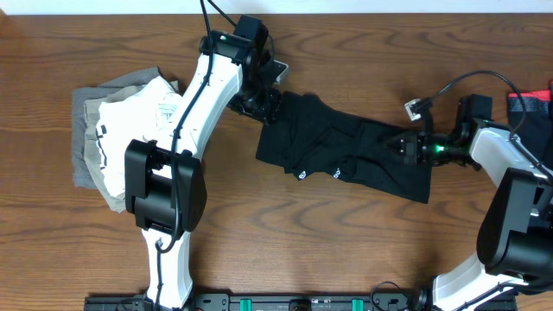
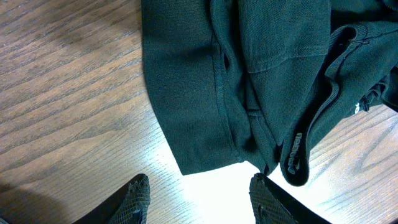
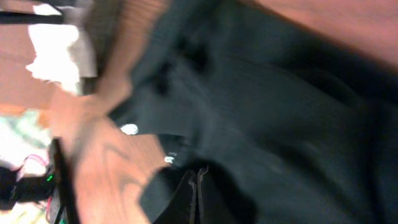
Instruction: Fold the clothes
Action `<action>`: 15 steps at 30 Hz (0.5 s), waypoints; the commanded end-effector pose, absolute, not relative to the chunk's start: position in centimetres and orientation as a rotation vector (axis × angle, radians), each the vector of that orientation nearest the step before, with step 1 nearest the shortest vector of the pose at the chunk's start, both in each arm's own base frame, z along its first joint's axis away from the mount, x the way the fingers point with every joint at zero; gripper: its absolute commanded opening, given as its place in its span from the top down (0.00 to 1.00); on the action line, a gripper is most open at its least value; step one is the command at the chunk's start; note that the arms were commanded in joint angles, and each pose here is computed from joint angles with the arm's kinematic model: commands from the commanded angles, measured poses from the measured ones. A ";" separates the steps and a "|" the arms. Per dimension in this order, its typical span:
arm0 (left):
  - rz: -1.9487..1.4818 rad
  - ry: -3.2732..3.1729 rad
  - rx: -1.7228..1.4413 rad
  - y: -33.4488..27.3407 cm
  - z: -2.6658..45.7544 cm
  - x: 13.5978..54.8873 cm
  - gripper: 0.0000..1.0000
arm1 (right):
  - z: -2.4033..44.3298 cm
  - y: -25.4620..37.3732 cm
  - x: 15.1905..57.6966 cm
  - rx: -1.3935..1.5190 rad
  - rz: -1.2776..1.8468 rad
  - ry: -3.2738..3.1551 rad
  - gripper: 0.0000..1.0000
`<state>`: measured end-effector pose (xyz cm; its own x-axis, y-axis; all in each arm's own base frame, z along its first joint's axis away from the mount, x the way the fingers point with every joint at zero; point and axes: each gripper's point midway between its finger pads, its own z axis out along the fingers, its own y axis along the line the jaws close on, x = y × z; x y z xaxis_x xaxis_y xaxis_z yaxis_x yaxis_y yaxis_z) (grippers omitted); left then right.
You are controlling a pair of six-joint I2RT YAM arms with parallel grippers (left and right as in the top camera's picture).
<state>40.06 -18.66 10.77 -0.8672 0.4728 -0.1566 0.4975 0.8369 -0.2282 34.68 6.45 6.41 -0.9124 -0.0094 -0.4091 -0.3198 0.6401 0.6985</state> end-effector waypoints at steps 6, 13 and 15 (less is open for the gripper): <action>-0.395 2.931 0.743 -18.5 11.0 39.9 0.46 | 1.9 7.5 31.3 0.024 0.879 2.925 0.99; -0.396 2.935 0.737 -18.5 11.0 39.9 0.46 | 3.9 12.5 26.9 -0.591 1.136 2.814 0.99; -0.396 2.935 0.737 -18.5 11.0 39.9 0.46 | 4.0 12.3 27.4 -0.589 1.126 2.789 0.99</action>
